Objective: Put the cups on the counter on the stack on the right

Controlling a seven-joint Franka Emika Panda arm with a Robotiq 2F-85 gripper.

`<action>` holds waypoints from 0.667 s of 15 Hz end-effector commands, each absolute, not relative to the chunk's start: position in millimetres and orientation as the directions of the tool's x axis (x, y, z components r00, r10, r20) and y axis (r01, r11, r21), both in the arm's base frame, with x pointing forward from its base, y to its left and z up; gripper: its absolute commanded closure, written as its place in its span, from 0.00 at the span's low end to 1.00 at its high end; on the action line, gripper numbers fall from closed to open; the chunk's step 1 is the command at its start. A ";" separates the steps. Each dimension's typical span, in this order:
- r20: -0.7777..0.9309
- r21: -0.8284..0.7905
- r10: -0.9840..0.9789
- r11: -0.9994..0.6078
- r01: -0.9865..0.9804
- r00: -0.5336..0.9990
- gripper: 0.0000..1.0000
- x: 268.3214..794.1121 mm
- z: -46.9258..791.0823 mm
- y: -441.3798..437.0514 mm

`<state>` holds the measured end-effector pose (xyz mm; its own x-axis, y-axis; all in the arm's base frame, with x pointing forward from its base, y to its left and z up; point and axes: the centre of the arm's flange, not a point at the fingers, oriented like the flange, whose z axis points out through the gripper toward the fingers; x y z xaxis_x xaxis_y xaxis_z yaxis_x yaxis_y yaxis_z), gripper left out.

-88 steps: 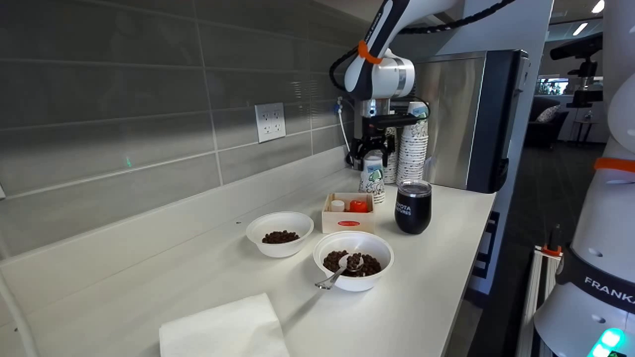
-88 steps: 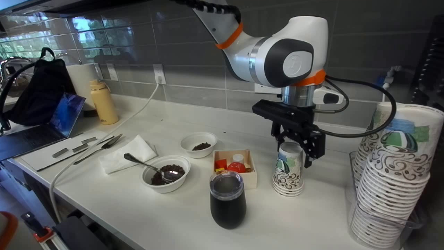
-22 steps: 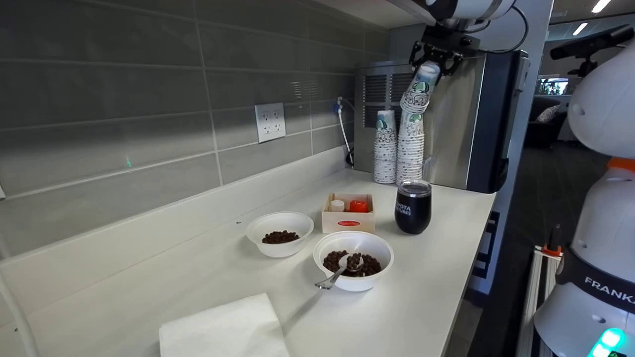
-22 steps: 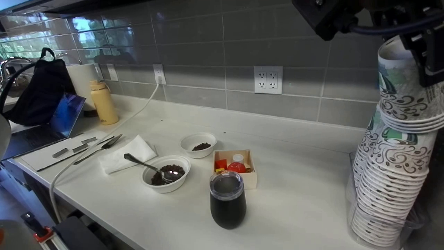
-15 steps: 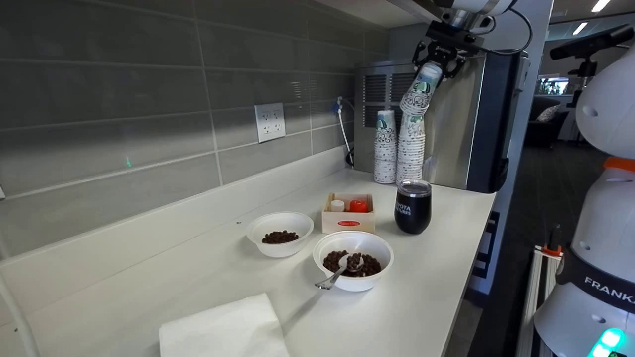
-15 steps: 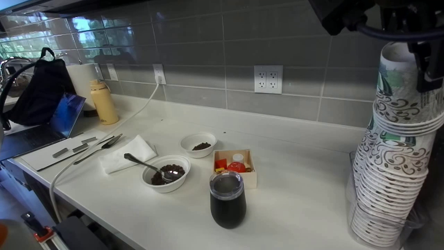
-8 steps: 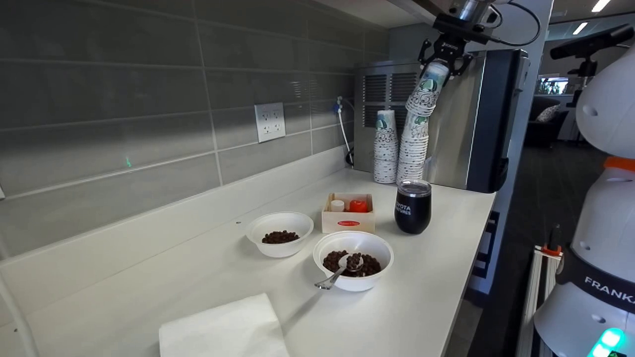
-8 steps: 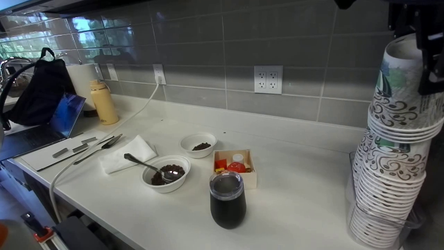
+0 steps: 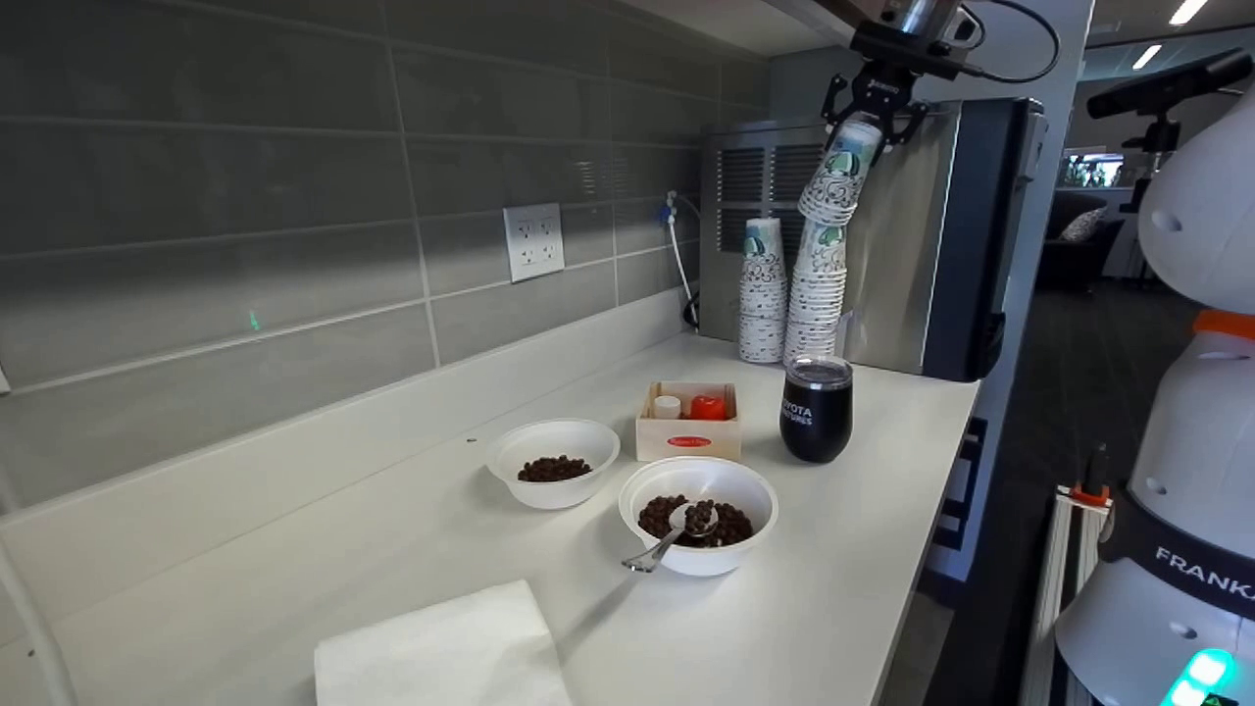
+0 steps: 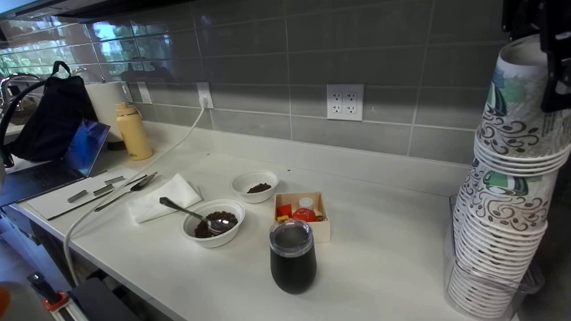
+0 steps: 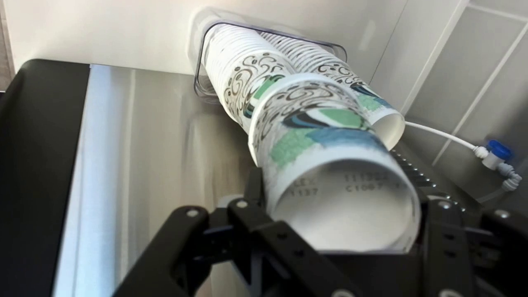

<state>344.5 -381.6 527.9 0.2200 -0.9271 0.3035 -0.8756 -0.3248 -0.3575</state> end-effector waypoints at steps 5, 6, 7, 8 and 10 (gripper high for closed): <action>0.327 -0.328 -0.920 -0.325 -0.887 0.217 0.51 371.3 538.5 -398.7; 0.326 -0.325 -0.920 -0.325 -0.888 0.217 0.51 373.2 537.5 -400.7; 0.323 -0.321 -0.921 -0.326 -0.889 0.220 0.51 375.1 536.1 -402.3; 0.318 -0.321 -0.922 -0.324 -0.890 0.221 0.07 376.5 533.5 -403.9; 0.315 -0.318 -0.922 -0.326 -0.890 0.225 0.02 378.4 529.7 -405.8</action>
